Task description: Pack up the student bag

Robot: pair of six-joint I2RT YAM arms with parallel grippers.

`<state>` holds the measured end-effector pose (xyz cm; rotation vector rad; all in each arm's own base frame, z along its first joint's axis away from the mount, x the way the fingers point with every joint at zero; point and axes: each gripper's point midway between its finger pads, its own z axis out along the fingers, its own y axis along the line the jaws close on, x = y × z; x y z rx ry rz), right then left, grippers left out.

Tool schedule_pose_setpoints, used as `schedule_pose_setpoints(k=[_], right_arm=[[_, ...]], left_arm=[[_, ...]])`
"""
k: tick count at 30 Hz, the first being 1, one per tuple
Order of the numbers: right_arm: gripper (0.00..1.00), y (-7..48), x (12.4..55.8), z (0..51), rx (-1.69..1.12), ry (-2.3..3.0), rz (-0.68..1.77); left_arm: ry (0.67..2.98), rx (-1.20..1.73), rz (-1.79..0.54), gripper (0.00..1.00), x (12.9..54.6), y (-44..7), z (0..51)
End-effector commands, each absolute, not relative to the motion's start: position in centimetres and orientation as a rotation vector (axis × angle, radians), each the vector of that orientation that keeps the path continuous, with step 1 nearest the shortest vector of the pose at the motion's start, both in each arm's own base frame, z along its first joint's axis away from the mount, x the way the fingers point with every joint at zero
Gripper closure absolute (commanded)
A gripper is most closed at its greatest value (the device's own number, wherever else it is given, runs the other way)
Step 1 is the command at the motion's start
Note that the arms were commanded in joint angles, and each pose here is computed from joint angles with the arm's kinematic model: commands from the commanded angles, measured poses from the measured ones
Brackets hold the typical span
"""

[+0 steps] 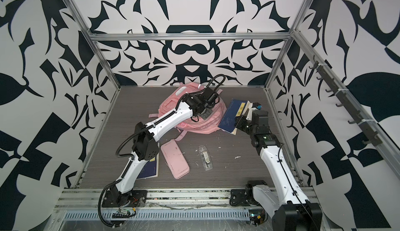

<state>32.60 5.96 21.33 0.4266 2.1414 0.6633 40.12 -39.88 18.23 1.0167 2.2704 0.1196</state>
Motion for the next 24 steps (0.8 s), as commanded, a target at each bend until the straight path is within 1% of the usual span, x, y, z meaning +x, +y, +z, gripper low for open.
schedule_pose_setpoints(k=[1,13,18,24], right_arm=[[1.0,6.2,33.6,23.2,0.404,2.063,0.7],[1.0,6.4,34.1,22.6,0.413,2.073,0.717],[1.0,7.2,35.1,22.1,0.439,2.063,0.805],[1.0,8.6,36.9,22.1,0.474,2.018,0.951]], left_arm=[[2.134,0.939,0.053,1.0,40.4,-39.8,25.0],[2.048,0.864,-0.053,1.0,40.3,-38.9,30.7],[2.052,0.82,-0.137,1.0,40.2,-38.1,32.1],[2.102,0.725,-0.317,1.0,40.2,-37.0,33.2]])
